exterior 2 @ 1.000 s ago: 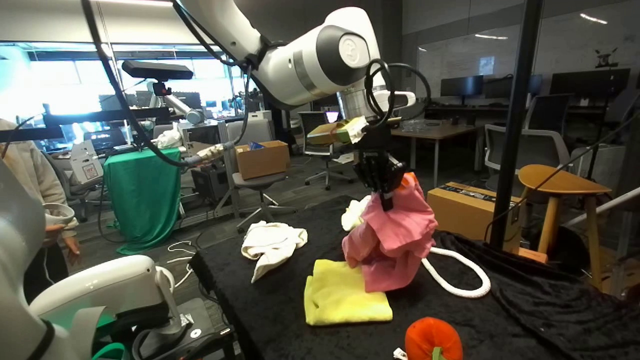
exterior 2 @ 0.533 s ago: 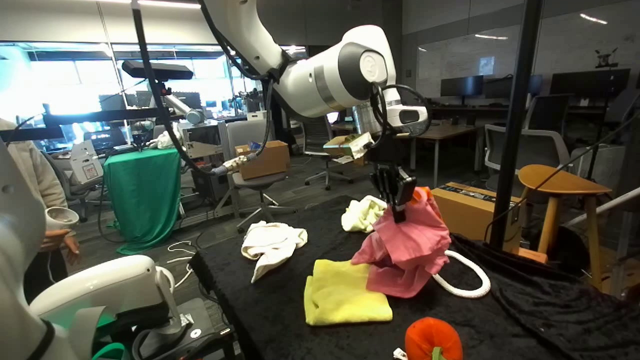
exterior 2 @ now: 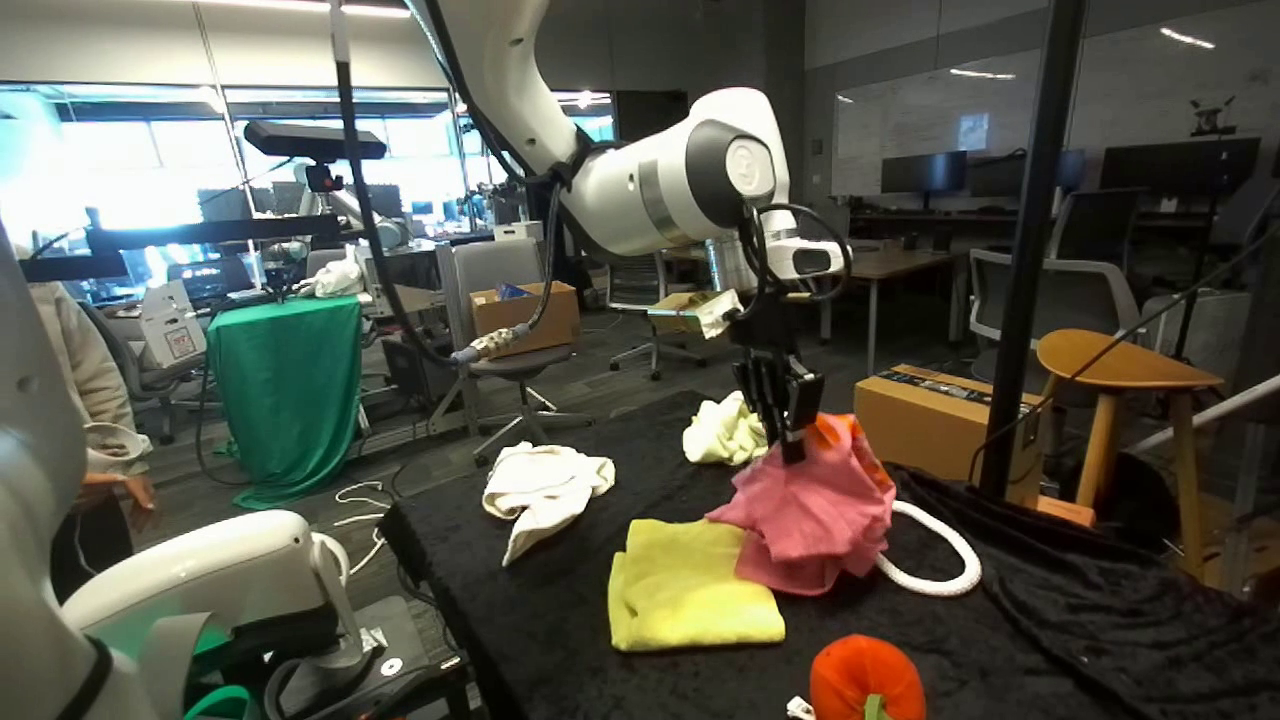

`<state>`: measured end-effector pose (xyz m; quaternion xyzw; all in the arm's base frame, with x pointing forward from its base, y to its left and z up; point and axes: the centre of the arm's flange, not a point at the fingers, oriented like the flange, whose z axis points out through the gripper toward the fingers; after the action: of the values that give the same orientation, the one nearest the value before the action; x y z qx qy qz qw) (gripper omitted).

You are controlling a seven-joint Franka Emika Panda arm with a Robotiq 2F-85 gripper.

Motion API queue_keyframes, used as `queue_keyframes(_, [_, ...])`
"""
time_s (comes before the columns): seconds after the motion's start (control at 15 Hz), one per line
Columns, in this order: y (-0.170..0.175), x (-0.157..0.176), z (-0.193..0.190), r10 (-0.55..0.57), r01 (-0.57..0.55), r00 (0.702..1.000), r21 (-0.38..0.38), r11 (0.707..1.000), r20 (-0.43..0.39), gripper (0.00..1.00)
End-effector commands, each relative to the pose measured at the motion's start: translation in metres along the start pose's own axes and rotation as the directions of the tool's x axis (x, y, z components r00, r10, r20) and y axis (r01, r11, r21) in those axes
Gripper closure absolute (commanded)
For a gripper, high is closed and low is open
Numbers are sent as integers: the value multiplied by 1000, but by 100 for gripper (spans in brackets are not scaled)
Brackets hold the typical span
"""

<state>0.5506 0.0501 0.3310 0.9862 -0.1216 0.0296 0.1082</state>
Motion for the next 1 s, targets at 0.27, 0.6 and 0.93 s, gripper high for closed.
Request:
queue_keyframes(0.27, [20,-4,6,-3,5,999,-41,999,42,9])
queue_keyframes(0.6, [36,-50,9,-105,107,980,-3,994,169,0])
queue_keyframes(0.93, [27,-93,15,-152,157,957,0,988,246,0])
